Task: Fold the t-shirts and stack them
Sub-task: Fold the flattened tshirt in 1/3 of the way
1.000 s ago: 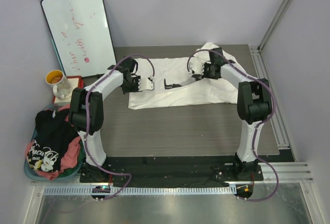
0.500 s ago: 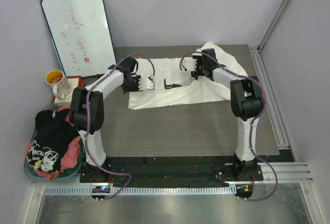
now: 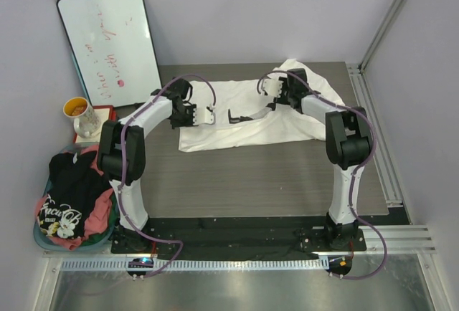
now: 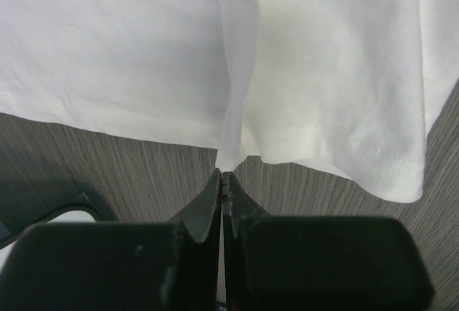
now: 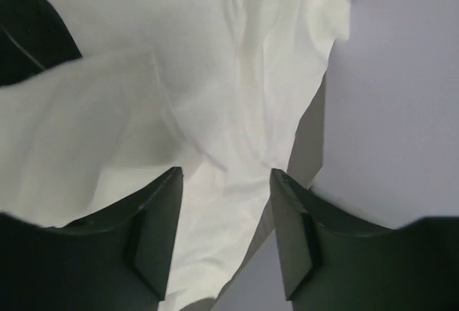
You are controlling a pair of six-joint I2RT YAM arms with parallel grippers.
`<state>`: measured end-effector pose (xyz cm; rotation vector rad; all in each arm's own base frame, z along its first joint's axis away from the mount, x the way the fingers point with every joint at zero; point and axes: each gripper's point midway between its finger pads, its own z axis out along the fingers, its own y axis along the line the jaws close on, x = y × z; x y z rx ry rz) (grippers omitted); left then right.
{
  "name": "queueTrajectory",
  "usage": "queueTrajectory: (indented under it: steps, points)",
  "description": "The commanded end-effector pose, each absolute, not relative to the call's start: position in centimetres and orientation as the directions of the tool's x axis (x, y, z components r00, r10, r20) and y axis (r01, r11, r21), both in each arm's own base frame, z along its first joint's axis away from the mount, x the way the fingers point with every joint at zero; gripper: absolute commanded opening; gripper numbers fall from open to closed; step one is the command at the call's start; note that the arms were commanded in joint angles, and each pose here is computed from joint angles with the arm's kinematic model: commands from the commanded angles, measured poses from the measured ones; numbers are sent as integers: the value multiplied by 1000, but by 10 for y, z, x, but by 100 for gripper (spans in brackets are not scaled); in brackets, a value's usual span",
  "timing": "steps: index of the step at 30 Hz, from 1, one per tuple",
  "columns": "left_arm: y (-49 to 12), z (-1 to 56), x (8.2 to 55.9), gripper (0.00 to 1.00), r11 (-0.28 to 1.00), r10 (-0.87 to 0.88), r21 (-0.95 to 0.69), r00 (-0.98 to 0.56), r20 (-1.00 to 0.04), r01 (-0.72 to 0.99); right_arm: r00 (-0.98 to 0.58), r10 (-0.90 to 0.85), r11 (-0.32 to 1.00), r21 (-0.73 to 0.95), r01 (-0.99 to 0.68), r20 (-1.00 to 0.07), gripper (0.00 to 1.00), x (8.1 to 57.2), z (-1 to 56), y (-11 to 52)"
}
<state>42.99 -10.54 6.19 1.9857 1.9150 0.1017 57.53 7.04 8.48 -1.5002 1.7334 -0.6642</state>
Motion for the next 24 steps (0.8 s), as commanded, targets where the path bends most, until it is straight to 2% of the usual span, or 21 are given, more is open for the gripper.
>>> queueTrajectory:
  steps: [1,2,5,11,19,24]
  points:
    - [-109,76,430,0,-26,968,329,107,-229,944,-247,-934,356,-746,-562,-259,47,554,138,8]
    - [-110,75,428,0,-27,966,324,108,-235,946,-275,-929,368,-718,-591,-249,33,545,131,-2]
    - [-115,72,426,0,-37,959,308,121,-258,951,-353,-902,425,-661,-618,-249,16,527,123,-28]
    - [-137,90,403,0,-97,912,187,163,-376,978,-408,-876,478,-566,-672,-256,5,501,104,-41]
    - [-137,86,372,0,-178,904,7,166,-395,984,-409,-868,495,-448,-744,-281,3,475,74,-27]
    - [-141,79,364,0,-210,896,-73,162,-413,975,-421,-869,494,-412,-766,-259,3,468,61,-27]
